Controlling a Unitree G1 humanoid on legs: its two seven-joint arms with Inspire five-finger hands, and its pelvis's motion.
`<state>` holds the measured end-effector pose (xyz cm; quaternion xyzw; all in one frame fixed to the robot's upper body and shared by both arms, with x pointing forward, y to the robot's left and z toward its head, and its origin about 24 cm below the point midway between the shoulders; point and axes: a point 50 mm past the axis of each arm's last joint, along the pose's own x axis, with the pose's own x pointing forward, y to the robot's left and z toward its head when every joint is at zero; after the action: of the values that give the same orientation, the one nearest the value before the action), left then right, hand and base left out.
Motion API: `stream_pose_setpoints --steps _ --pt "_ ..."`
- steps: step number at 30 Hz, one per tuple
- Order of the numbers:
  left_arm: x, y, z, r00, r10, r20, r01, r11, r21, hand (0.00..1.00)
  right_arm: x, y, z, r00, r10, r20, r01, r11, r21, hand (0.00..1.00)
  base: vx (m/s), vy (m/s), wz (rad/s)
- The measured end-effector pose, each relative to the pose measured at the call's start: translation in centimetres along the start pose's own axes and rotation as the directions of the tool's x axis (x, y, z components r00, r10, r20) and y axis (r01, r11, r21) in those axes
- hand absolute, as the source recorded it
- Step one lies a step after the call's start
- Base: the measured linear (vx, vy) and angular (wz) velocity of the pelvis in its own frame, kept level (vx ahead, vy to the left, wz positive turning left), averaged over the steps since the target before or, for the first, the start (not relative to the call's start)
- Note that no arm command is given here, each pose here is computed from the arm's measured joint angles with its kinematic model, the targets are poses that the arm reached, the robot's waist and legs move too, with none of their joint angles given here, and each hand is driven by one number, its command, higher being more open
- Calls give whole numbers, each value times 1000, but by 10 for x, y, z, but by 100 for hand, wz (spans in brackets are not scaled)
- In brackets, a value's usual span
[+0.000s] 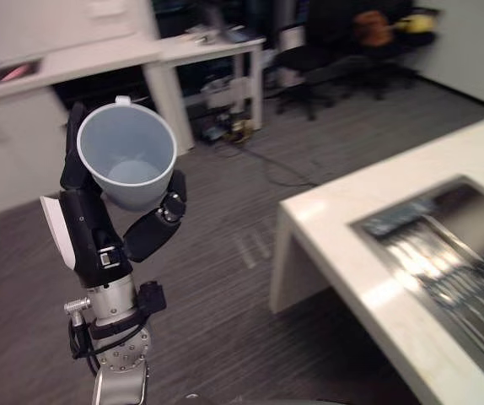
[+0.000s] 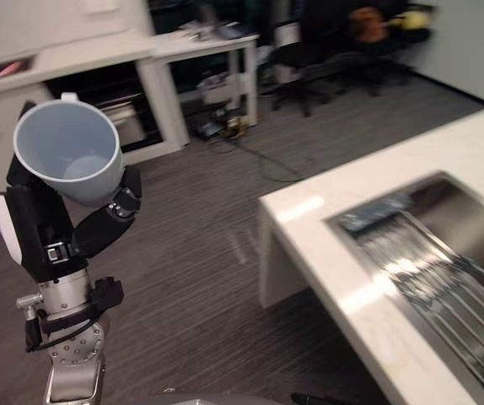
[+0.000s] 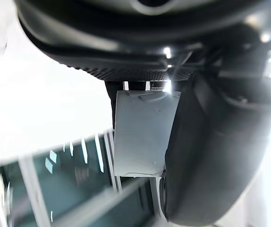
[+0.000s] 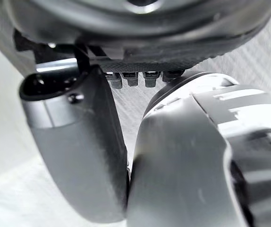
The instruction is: Walk over to the sink, pick up the cup, carry it to the dishwasher, place the cup inside the dishwasher, then close the dishwasher door
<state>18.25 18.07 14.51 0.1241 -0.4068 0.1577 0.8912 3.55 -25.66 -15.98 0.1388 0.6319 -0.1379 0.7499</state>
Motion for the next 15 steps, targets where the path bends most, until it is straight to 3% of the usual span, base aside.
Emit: stream_pose_setpoints --steps 3,5,7,11,15 --pt "7 -5 -2 1000 12 -12 -13 992 -126 0 -1 -4 4 996 -89 26 85 990 110 100 144 395 220" --pt "13 -14 -7 998 54 -32 -60 970 -235 0 1 12 13 995 -43 86 25 979 200 100 172 170 253" --pt "8 -34 -19 996 5 -92 -33 951 -308 0 5 37 21 991 13 137 -44 972 230 100 218 13 258" --pt "-1 -41 -29 988 -45 -149 0 957 -292 0 6 74 51 974 86 210 -136 962 238 100 274 -16 121" --pt "-5 -27 -35 983 -62 -175 22 975 -222 0 6 91 54 972 123 202 -170 957 235 100 269 -85 59"
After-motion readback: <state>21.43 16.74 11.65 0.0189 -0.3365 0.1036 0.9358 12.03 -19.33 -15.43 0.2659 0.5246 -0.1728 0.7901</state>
